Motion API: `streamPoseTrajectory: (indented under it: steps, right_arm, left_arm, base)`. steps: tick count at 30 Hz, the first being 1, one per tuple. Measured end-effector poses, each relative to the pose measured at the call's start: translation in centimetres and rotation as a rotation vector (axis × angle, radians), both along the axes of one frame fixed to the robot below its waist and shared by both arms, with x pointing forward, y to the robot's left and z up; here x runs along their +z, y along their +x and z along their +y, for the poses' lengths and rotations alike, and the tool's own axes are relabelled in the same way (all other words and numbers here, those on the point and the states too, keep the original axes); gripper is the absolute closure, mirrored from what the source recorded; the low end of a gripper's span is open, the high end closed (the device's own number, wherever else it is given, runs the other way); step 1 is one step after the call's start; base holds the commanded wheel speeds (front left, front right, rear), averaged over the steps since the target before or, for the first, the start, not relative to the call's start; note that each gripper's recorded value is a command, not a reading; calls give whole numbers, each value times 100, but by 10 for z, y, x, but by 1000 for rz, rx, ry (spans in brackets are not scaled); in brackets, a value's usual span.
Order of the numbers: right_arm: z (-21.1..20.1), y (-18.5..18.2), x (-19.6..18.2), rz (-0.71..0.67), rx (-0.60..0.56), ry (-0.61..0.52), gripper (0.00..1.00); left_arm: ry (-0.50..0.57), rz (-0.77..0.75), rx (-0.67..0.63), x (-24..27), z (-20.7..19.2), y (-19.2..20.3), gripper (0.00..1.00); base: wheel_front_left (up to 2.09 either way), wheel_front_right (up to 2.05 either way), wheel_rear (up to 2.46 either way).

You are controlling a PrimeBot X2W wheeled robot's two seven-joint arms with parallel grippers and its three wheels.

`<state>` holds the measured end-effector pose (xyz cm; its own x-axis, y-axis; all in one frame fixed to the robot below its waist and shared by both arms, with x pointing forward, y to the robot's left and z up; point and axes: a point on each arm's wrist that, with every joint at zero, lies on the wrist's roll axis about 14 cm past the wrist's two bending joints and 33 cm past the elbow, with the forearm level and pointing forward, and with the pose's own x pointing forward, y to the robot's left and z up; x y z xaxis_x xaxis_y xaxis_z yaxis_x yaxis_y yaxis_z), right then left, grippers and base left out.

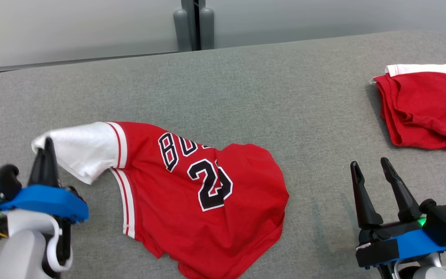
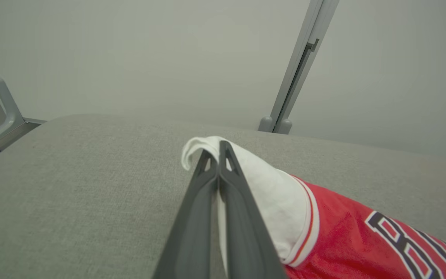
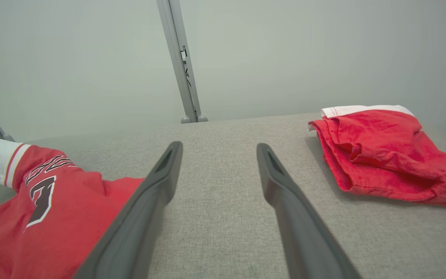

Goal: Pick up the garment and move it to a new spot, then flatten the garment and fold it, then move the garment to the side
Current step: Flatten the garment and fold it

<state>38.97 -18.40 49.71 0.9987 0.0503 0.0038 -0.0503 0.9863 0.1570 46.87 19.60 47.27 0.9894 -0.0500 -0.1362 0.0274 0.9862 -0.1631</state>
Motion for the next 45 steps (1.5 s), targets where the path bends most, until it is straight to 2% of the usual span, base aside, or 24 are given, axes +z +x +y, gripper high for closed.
streamPoseTrajectory:
  steps: [2,3,4,5,10,14,22,30,34,45]
  right_arm:
    - [2,3,0,0,11,-5,0]
    - [3,4,0,0,16,-7,0]
    - [4,6,0,1,22,-9,0]
    - [6,6,-1,3,29,-10,0]
    - [11,9,8,-20,51,-22,0]
    - [14,6,22,-59,67,-36,0]
    - [15,-7,38,-90,76,-56,0]
    - [12,-16,44,-101,66,-66,0]
    - [12,-18,42,-95,65,-64,0]
    - [19,-18,39,-83,81,-58,0]
  left_arm:
    - [-39,71,23,-28,5,-11,100]
    - [-60,94,32,-39,5,-16,92]
    - [-73,109,35,-47,5,-20,35]
    - [-82,125,46,-55,8,-24,0]
    - [-56,87,80,-54,18,-27,0]
    - [9,-48,108,-13,23,-22,0]
    - [73,-165,6,19,-18,-59,0]
    - [141,-157,-82,27,-41,-81,0]
    - [191,-144,-96,26,-40,-87,0]
    - [154,-176,-72,38,-39,-91,0]
  base:
    - [0,0,0]
    - [0,0,0]
    - [0,0,0]
    - [0,0,0]
    - [0,0,0]
    - [0,0,0]
    - [0,0,0]
    - [0,0,0]
    - [0,0,0]
    - [0,0,0]
